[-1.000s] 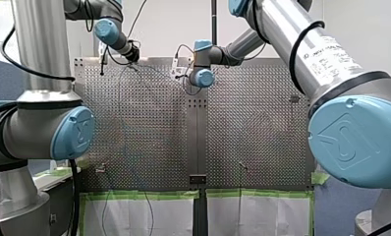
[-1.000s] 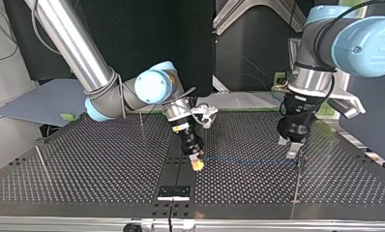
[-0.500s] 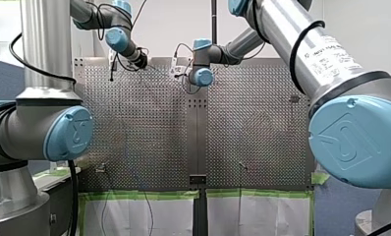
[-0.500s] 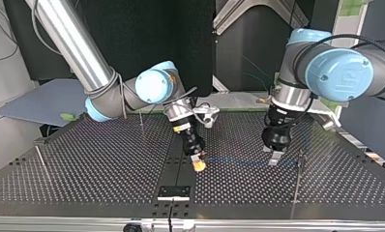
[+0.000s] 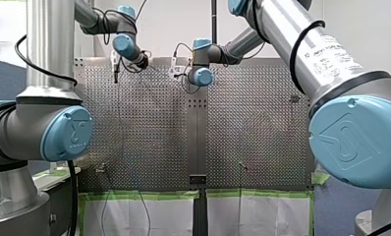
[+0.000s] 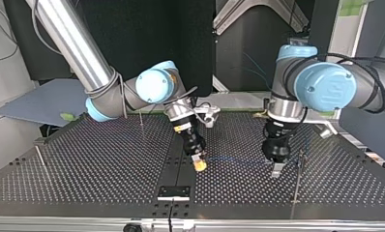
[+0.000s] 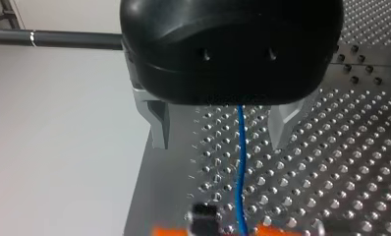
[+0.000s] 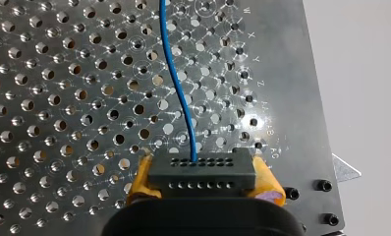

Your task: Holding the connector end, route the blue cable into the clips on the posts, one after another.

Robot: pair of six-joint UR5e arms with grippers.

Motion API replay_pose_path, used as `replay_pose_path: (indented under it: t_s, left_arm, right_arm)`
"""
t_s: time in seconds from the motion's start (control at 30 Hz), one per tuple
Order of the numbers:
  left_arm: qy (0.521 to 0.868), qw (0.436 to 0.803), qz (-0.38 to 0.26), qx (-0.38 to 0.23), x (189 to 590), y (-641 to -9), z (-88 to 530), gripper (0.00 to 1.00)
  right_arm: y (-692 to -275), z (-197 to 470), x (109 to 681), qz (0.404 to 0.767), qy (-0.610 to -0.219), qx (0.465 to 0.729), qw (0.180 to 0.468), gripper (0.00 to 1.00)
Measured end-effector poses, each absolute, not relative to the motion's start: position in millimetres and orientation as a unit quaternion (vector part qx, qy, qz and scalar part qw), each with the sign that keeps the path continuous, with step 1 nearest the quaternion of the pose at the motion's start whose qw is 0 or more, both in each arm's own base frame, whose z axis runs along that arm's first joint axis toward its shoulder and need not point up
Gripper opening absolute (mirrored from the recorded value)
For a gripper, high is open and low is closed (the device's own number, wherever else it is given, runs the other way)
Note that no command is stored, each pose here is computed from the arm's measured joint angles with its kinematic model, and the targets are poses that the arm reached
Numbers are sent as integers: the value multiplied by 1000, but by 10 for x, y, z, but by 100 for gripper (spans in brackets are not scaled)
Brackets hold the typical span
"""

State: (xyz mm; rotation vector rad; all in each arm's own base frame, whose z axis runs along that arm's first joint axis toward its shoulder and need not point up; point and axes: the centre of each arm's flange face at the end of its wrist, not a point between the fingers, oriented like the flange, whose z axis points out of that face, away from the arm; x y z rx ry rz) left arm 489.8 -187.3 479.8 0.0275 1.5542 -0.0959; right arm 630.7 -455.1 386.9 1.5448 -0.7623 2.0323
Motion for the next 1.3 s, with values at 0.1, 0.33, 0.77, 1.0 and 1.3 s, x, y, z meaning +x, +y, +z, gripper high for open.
replay_pose_path:
  t_s: [0.1,0.33,0.77,1.0,1.3]
  left_arm:
    - [697,716,-43,8,4961,-1879,4820,100]
    - [690,723,-45,3,5101,-1900,4893,100]
    - [704,709,-45,5,5201,-1920,4748,100]
    - [704,709,-41,3,5201,-1911,4746,100]
    - [710,704,-22,1,5183,-1880,4731,26]
  right_arm:
    - [-4550,3867,6308,741,-278,563,236,0]
    - [-4570,3868,6293,741,-279,563,237,0]
    - [-4571,3867,6290,741,-280,564,236,0]
    - [-4566,3864,6292,740,-280,564,236,0]
    - [-4563,3859,6291,739,-280,566,236,0]
